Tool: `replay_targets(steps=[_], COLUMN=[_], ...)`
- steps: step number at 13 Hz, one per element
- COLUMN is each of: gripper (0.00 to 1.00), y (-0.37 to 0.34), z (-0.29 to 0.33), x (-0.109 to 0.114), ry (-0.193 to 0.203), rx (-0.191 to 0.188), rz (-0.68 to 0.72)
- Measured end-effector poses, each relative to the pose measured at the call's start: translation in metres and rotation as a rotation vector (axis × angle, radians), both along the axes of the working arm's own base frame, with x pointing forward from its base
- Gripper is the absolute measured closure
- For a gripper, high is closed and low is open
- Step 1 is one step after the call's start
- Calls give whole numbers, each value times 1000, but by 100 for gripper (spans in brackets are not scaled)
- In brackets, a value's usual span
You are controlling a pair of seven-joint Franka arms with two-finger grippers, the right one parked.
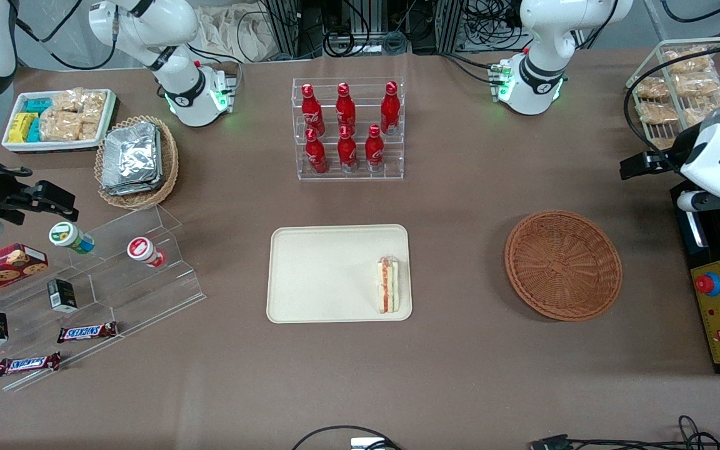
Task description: Place sandwich from basket to tray
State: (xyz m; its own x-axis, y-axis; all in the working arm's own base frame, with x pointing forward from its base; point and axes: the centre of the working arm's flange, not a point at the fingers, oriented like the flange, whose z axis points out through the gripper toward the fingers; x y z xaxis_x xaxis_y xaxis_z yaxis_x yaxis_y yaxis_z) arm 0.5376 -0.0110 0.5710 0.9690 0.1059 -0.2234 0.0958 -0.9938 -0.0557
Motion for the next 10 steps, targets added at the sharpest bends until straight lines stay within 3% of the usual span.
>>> replay_targets(steps=[10], gripper=[0], y=[-4], z=[-1], x=[6], ry=[-44], rx=[-31], rz=[-148])
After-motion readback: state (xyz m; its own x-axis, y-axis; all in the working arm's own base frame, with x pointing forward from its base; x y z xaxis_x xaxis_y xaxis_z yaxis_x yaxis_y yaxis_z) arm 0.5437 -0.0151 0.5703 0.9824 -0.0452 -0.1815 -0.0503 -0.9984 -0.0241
